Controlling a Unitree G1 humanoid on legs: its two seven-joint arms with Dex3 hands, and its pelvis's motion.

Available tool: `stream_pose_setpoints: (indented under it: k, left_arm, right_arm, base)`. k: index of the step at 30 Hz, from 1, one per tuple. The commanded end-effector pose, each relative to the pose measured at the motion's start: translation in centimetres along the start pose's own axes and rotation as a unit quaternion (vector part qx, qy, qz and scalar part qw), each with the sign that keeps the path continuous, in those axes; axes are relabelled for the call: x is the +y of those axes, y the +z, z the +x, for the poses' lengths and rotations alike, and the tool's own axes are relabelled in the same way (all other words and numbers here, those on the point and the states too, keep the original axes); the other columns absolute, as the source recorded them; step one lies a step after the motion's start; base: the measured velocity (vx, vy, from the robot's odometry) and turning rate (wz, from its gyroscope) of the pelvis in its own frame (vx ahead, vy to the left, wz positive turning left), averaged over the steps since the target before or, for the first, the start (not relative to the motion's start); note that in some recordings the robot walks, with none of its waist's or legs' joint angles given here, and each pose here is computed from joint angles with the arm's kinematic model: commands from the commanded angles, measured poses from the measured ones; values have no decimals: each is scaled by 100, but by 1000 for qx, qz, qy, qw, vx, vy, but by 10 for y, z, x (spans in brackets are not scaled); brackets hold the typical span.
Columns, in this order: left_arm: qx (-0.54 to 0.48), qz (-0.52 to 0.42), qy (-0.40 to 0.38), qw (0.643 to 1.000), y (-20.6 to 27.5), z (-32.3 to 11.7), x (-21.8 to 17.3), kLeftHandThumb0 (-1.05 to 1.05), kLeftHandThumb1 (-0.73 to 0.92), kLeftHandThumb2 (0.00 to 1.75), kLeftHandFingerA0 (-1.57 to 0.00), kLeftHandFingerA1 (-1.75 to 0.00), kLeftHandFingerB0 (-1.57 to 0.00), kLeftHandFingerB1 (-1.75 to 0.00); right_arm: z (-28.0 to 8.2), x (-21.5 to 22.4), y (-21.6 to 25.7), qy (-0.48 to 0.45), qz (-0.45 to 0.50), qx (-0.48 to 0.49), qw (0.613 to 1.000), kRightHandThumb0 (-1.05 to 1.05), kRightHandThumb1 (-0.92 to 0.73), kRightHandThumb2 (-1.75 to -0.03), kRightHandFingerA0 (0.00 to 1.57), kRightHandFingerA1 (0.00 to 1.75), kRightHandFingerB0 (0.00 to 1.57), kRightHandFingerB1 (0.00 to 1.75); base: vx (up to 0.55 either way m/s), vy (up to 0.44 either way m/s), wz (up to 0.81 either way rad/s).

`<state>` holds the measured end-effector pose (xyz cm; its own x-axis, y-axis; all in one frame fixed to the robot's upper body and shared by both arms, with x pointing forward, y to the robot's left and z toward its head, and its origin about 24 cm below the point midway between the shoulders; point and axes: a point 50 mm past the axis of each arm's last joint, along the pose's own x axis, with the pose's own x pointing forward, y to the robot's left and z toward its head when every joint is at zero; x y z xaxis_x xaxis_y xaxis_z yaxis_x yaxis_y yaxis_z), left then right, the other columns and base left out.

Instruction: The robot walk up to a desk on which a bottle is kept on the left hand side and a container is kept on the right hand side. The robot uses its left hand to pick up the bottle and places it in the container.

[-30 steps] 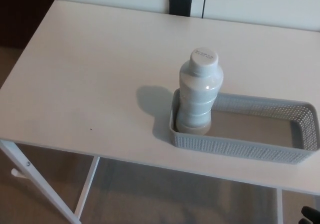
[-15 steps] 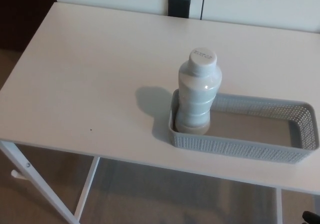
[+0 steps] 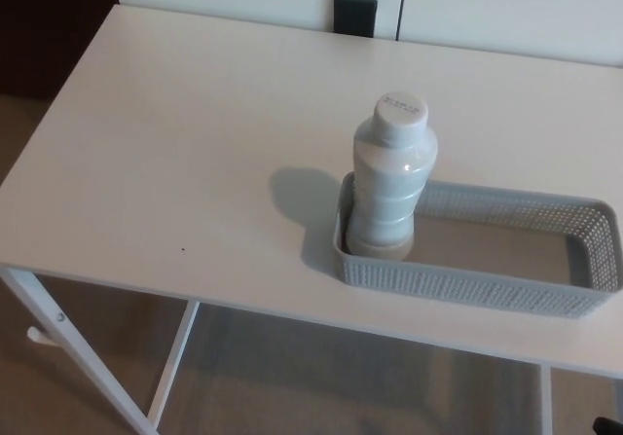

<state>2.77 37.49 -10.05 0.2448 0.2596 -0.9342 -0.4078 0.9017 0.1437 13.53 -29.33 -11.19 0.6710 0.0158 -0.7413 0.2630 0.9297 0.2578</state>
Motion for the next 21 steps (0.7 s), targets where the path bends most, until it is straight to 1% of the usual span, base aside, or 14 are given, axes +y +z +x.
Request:
stream_pose_setpoints:
  k: [1, 2, 3, 4, 5, 7, 9, 10, 12, 13, 14, 16, 17, 21]
  left_arm:
    - [-111, 86, -22, 990, 61, 1, -12, -37, 69, 60, 0, -30, -3, -27]
    - [-116, 75, -23, 990, 65, 4, -19, -26, 62, 106, -2, -52, 0, -50]
    - [-118, 60, -30, 991, 66, 6, -24, -39, 62, 69, -6, -25, -6, -31]
    - [-120, 49, -36, 991, 66, 7, -28, -39, 62, 69, -6, -25, -6, -31]
    - [-123, 45, -45, 990, 65, 9, -34, -26, 65, 108, -2, -53, 0, -49]
    - [-125, 39, -54, 990, 61, 12, -43, -26, 64, 107, -2, -53, 0, -49]
    - [-128, 114, -29, 985, 59, 14, -48, -29, 59, 105, -1, -51, 0, -49]
    - [-133, 164, -10, 977, 58, 15, -51, -45, 65, 60, -19, -36, -18, -30]
    - [-139, 209, 6, 968, 57, 16, -54, -45, 65, 60, -19, -36, -18, -30]
    - [-150, 287, 19, 946, 53, 15, -57, -46, 63, 60, -23, -38, -17, -30]
    - [-153, 307, 21, 939, 52, 15, -58, -46, 63, 60, -23, -38, -17, -30]
    - [-154, 321, 22, 934, 50, 14, -56, -46, 63, 60, -22, -35, -18, -29]
    - [-157, 315, 20, 936, 51, 13, -53, -48, 68, 62, -21, -33, -20, -28]
    - [-170, 306, 23, 937, 54, 11, -50, -45, 68, 61, -21, -31, -20, -28]
  right_arm:
    - [-12, -21, 6, -28, -31, -8, 999, -59, -36, -73, 25, 48, 20, 46]
    - [-12, -21, 5, -27, -33, -8, 999, -61, -36, -74, 25, 48, 19, 46]
    - [-12, -21, 5, -27, -35, -8, 999, -60, -37, -74, 25, 48, 19, 46]
    - [-12, -20, 5, -26, -37, -8, 999, -60, -37, -74, 25, 48, 19, 46]
    - [-12, -21, 5, -27, -39, -7, 999, -61, -38, -74, 25, 48, 19, 45]
    - [-12, -21, 5, -26, -41, -6, 999, -60, -38, -74, 24, 47, 18, 45]
    - [-11, -19, 5, -24, -39, -9, 999, -61, -37, -74, 26, 48, 20, 45]
    - [-11, -19, 6, -23, -39, -12, 999, -62, -36, -75, 26, 49, 18, 46]
    - [-11, -19, 7, -22, -40, -15, 999, -62, -36, -75, 26, 49, 18, 46]
    - [-11, -19, 11, -22, -37, -20, 999, -62, -35, -73, 26, 49, 19, 46]
    - [-11, -20, 11, -22, -35, -22, 999, -62, -35, -73, 26, 49, 19, 46]
    - [-9, -18, 13, -25, -38, -24, 999, -63, -34, -74, 29, 50, 22, 47]
    - [-7, -16, 14, -23, -44, -21, 999, -62, -35, -73, 25, 49, 20, 47]
    - [-6, -15, 13, -24, -43, -17, 999, -61, -36, -74, 25, 49, 20, 47]
  base:
    - [0, 0, 0]
    - [0, 0, 0]
    - [0, 0, 0]
    - [0, 0, 0]
    - [0, 0, 0]
    - [0, 0, 0]
    - [0, 0, 0]
    - [0, 0, 0]
    - [0, 0, 0]
    - [0, 0, 0]
    - [0, 0, 0]
    - [0, 0, 0]
    - [0, 0, 0]
    - [0, 0, 0]
